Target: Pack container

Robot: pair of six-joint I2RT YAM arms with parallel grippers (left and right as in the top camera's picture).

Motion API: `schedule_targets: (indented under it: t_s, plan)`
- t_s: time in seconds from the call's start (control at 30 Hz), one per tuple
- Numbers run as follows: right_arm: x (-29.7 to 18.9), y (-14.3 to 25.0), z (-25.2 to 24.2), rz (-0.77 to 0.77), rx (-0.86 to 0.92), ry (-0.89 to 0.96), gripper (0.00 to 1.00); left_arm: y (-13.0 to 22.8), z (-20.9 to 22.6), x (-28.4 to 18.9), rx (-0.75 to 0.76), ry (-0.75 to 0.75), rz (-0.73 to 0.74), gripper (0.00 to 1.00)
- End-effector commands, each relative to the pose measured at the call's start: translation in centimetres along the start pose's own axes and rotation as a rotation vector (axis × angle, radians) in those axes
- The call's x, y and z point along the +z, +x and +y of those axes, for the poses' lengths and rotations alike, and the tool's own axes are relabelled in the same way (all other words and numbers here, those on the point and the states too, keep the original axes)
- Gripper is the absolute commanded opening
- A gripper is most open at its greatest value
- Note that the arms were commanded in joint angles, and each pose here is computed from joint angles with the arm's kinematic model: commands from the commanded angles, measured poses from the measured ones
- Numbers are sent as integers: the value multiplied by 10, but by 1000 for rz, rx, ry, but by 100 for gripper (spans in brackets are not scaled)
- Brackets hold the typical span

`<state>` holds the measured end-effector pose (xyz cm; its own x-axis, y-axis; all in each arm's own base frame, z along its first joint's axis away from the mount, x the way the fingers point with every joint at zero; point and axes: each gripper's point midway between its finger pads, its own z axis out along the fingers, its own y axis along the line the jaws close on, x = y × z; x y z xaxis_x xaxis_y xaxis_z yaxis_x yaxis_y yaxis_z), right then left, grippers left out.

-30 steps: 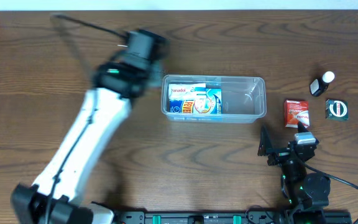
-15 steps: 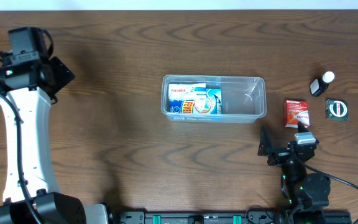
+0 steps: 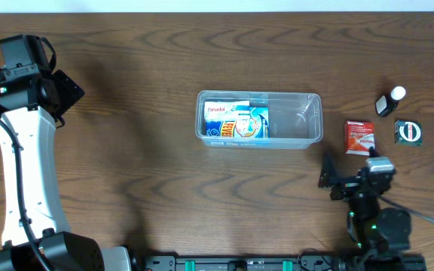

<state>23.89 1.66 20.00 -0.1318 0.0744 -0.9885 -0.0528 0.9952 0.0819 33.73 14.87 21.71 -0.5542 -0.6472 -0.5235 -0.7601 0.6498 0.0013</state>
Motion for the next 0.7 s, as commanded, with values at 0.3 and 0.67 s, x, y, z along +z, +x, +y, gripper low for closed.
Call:
schedule_targets:
  t_s: [0.3,0.67]
  plan:
    - [44,-68,-34,481,-60,227,99,-2,0,1,-8,-4,2,98]
    - [110,31,-66,967,-104,268,99,-2,0,1,-8,-4,1,98]
